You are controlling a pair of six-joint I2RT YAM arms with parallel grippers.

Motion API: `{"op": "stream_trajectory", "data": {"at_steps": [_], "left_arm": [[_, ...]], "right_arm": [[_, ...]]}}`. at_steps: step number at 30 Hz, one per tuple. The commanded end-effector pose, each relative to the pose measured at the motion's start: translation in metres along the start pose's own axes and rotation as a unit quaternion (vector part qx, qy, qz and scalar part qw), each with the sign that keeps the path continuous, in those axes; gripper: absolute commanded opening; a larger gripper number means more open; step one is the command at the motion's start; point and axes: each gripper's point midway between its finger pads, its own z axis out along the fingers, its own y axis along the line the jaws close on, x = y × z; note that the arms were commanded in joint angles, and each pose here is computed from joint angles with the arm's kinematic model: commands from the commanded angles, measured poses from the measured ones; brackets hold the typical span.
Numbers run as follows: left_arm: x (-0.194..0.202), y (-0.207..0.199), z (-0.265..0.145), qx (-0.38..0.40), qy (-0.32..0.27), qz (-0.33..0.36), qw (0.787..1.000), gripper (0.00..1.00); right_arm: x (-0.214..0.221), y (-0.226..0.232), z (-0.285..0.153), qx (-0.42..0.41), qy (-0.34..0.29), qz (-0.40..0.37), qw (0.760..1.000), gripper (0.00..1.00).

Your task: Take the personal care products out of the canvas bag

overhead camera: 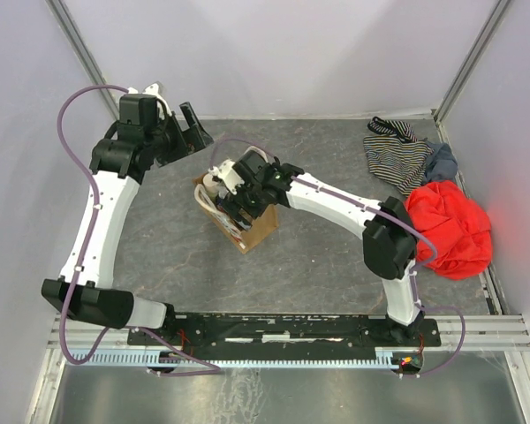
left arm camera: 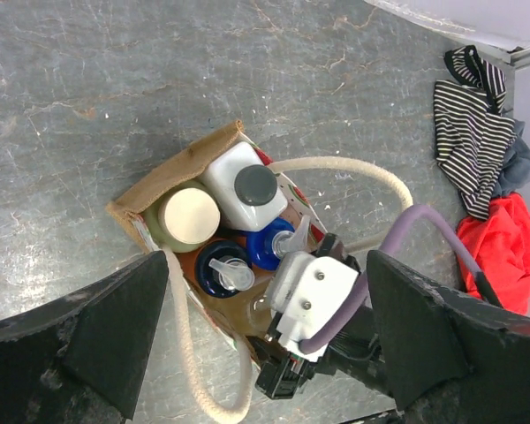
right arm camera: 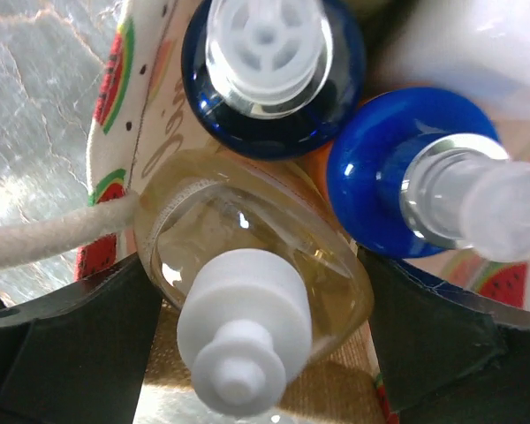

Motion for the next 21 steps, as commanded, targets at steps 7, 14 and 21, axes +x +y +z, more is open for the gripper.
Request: {"op": "stream_trajectory", "data": {"at_steps": [7,14,21], "left_arm": [[0.010,0.005,-0.004,0.002,0.007,0.020,1.000,0.99],[0.059,0.052,-0.002,-0.090,0.055,-0.004,0.994,0.99],[0.110,0.086,0.023,-0.147,0.137,-0.016,0.980,0.99]], "right_arm": [[-0.017,0.039,0.011,-0.128,-0.042,-0.095,0.986,0.66],[-0.027,0.051,0.002,-0.154,-0.062,-0.070,0.984,0.50],[-0.033,0.048,-0.003,-0.142,-0.069,-0.063,0.986,0.58]]}}
